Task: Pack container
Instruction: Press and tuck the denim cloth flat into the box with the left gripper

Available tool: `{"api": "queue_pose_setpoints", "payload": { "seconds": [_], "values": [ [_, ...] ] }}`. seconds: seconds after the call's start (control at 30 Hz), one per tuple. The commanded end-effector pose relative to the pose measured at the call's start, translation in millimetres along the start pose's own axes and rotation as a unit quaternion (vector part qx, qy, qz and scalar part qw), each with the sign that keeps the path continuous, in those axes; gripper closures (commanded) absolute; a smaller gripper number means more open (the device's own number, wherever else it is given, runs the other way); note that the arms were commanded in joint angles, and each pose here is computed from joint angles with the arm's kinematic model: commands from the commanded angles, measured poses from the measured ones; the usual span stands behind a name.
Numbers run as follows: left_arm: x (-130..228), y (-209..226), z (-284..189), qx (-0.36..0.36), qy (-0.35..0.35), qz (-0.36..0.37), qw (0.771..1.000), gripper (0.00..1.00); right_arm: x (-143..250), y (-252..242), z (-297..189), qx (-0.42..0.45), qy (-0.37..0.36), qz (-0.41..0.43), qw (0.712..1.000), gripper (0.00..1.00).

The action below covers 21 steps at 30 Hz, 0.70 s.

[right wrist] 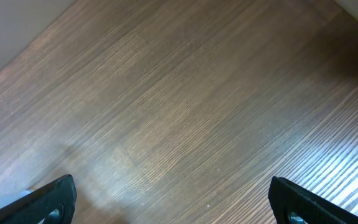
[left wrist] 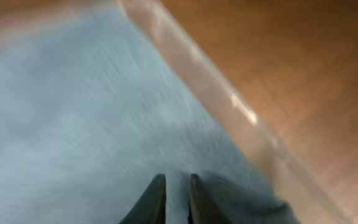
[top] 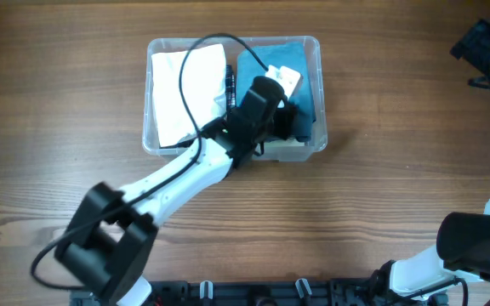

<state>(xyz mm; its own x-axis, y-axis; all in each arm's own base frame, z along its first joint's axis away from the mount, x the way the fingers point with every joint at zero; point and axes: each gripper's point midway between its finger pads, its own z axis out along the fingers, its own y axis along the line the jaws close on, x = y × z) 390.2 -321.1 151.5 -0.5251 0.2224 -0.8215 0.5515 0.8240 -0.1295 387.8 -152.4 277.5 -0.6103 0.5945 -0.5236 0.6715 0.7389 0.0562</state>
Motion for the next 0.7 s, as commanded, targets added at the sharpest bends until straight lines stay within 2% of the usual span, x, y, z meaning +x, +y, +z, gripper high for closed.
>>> {"api": "queue_pose_setpoints", "payload": {
  "seconds": [0.0,0.1,0.4,0.67],
  "values": [
    [-54,23,-28,-0.080,-0.073,0.081,0.991,0.87,0,2,4,-0.001,0.004,0.006,1.000,0.00],
    [-53,31,-22,-0.091,-0.071,0.112,0.987,0.87,0,2,4,-0.001,0.004,0.007,1.000,0.00],
    [-39,63,16,-0.114,-0.071,0.099,0.986,0.91,0,2,4,-0.001,0.004,0.006,1.000,0.00],
    [4,69,49,-0.109,-0.022,0.102,0.989,0.92,0,2,4,-0.001,0.004,0.006,1.000,0.00]
  ]
}}
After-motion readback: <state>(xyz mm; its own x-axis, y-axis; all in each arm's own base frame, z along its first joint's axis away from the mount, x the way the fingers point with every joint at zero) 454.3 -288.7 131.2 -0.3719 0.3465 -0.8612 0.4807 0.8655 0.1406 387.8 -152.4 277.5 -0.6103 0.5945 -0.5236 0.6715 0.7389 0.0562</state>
